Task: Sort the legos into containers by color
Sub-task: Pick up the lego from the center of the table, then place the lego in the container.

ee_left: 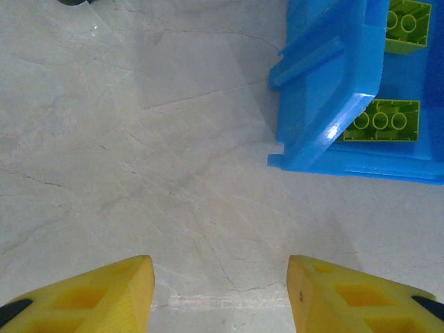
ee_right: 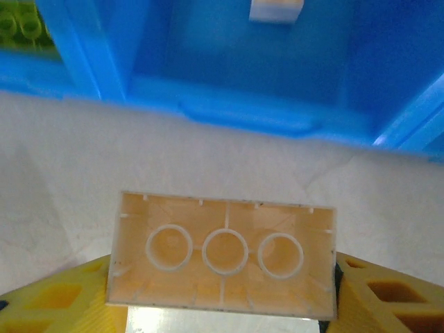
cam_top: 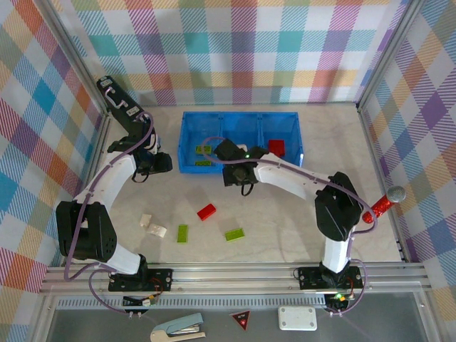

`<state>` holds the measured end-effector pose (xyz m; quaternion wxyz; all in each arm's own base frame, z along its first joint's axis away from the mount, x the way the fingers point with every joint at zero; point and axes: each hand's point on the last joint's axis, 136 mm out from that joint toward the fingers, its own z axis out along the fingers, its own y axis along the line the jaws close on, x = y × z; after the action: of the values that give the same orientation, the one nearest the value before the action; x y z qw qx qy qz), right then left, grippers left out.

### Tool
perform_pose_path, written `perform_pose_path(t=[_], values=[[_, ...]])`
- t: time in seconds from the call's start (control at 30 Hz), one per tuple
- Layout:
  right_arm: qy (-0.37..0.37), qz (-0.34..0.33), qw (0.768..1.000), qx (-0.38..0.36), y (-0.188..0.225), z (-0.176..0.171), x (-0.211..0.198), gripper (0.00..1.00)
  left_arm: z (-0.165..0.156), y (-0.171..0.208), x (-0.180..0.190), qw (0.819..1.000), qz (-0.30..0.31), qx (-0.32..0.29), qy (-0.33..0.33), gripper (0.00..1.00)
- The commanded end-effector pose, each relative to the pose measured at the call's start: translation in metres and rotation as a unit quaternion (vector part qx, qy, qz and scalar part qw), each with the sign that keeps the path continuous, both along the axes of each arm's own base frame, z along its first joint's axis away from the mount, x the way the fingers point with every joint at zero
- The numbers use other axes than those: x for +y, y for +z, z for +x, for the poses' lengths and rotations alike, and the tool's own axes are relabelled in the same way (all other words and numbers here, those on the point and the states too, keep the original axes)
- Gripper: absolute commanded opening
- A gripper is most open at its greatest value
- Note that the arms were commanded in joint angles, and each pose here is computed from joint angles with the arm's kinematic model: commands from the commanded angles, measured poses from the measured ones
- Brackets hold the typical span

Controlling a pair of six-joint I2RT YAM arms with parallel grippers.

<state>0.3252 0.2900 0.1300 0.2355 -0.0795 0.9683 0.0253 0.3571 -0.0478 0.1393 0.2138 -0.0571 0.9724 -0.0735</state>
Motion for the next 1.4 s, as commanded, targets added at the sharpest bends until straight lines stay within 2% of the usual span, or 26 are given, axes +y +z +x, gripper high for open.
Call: perform_pose_path(t=[0.0, 0.27, 0.6, 0.8, 1.13, 1.37], values=[[0.004, -0.006, 1.000, -0.019, 0.008, 0.023, -0.003, 0.55, -0.002, 0.009, 0.002, 1.000, 0.007, -0.014, -0.003, 0.53], [-0.004, 0.010, 0.999, -0.035, 0.005, 0.079, -0.002, 0.55, -0.002, 0.008, 0.001, 1.000, 0.007, -0.013, -0.004, 0.53], [-0.007, 0.026, 0.999, -0.040, -0.021, 0.149, 0.008, 0.54, -0.002, 0.007, 0.000, 1.000, 0.004, -0.011, -0.005, 0.53], [-0.007, 0.021, 0.999, -0.044, -0.036, 0.180, 0.011, 0.55, -0.002, 0.005, 0.000, 1.000, 0.003, -0.010, -0.005, 0.53], [-0.013, 0.020, 0.999, -0.036, -0.060, 0.200, 0.010, 0.57, -0.002, 0.006, -0.001, 1.000, -0.001, -0.009, -0.007, 0.53], [-0.010, 0.028, 0.999, -0.035, -0.043, 0.195, 0.011, 0.66, -0.005, 0.004, 0.000, 1.000, 0.004, -0.005, -0.006, 0.53]])
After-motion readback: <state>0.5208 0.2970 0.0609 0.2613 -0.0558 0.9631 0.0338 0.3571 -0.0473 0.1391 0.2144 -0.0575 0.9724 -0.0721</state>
